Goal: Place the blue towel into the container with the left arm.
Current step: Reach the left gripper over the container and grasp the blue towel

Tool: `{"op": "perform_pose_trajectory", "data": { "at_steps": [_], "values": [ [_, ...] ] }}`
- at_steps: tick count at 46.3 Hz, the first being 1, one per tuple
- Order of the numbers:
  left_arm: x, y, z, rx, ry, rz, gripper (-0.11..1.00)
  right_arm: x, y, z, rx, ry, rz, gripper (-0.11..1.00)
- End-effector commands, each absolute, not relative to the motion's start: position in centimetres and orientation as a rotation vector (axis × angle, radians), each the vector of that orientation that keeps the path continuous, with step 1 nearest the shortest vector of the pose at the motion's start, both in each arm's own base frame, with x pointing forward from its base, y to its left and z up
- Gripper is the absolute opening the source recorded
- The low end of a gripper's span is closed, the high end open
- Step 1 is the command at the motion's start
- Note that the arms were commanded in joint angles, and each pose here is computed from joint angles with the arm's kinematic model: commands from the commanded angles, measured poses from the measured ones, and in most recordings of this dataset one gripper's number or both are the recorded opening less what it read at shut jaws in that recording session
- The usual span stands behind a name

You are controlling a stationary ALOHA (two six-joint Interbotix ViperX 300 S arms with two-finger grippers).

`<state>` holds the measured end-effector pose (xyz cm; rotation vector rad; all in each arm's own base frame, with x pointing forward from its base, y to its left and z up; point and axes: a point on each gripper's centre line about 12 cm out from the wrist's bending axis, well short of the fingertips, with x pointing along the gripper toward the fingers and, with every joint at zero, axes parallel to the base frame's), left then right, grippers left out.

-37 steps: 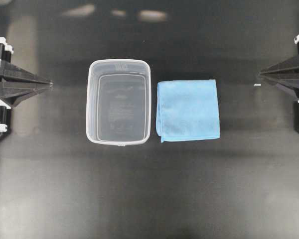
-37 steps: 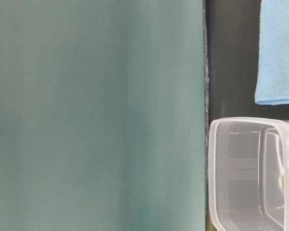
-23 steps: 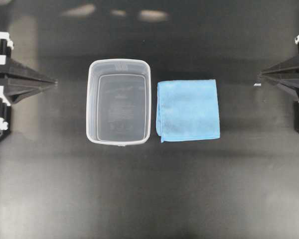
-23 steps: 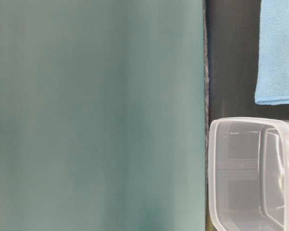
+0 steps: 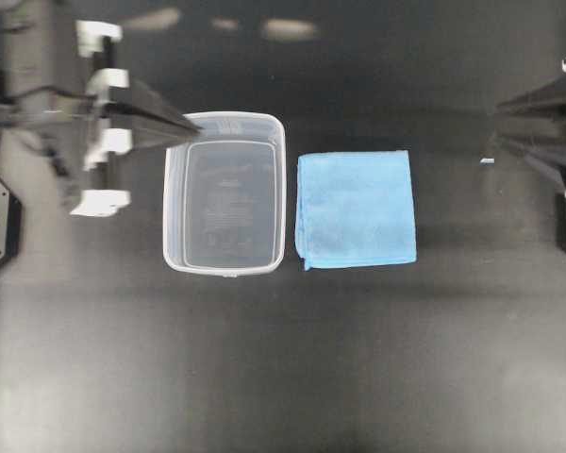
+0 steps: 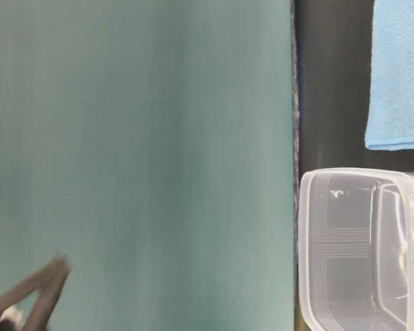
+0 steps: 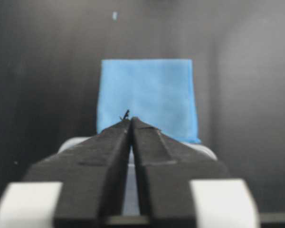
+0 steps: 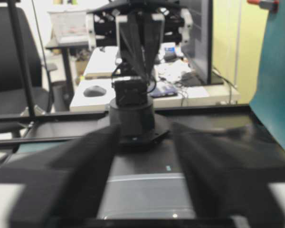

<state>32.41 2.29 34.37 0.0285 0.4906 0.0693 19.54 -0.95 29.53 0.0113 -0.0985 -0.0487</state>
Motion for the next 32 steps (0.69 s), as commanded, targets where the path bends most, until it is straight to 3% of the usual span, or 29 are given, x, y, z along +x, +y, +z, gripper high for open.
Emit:
{"op": "perform_pose_trajectory", "data": {
  "at_steps": [1,6,11,14,17,32],
  "values": [
    [35.0,2.8,34.7,0.043,0.534,0.076,0.14,19.5,-1.1,30.1,0.015,-0.123,-0.054,0.55],
    [38.0,3.2,33.5,0.068,0.617,0.068,0.44,19.2,-1.1,30.2,0.013,-0.134,-0.057,0.73],
    [40.9,3.4,32.1,0.086,0.682,0.06,0.75,18.8,-1.2,30.3,0.011,-0.145,-0.061,0.74],
    [43.0,3.5,30.9,0.087,0.725,0.055,0.87,18.6,-1.1,30.5,0.011,-0.152,-0.061,0.75],
    [45.1,3.3,29.6,0.09,0.763,0.046,0.91,18.4,-1.1,30.5,0.012,-0.158,-0.062,0.74],
    [51.7,3.0,19.4,0.09,0.938,0.021,0.9,17.9,-1.1,30.6,0.013,-0.162,-0.061,0.74]
  ]
}}
